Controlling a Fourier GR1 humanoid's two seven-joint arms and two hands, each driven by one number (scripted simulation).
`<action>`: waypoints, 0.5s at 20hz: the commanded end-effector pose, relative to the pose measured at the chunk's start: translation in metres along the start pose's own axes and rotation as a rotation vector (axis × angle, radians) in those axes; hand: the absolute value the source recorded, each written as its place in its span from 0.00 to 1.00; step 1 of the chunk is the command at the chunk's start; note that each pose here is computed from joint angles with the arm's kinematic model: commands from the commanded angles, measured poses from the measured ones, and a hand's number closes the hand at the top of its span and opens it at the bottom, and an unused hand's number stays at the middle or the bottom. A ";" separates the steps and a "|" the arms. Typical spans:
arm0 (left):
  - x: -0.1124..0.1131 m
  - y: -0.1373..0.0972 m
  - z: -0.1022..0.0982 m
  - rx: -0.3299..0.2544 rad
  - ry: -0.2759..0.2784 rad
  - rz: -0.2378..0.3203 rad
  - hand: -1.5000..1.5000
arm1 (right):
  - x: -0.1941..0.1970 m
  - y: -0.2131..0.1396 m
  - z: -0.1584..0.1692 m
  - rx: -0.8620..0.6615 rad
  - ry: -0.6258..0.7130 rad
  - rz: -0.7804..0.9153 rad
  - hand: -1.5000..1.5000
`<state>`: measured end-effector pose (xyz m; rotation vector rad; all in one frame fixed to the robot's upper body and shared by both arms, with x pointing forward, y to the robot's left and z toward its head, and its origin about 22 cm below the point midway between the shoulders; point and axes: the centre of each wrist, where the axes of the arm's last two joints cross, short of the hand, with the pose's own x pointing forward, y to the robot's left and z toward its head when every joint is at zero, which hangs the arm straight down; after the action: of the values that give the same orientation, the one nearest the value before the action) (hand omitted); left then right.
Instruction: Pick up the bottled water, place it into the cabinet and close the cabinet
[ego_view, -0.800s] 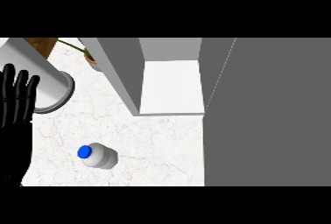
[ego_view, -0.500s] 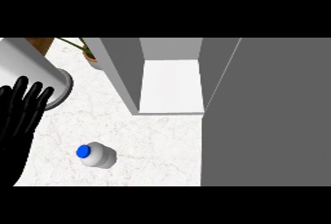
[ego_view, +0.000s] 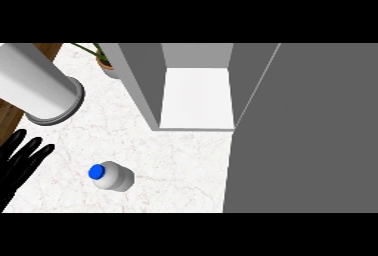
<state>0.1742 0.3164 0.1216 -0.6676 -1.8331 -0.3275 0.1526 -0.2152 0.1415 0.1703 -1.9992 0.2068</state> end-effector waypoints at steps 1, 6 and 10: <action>0.042 0.020 0.018 -0.040 0.030 0.029 0.00 | 0.012 0.012 0.002 0.015 -0.007 -0.003 0.00; 0.044 0.019 0.044 -0.018 0.060 0.047 0.00 | 0.021 0.029 0.014 0.019 0.023 -0.008 0.00; 0.035 0.030 0.050 -0.007 0.087 0.039 0.00 | 0.046 0.022 0.015 0.043 -0.004 -0.015 0.00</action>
<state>0.1527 0.3681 0.1369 -0.6896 -1.7540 -0.3253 0.1286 -0.1925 0.1617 0.2187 -1.9838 0.2214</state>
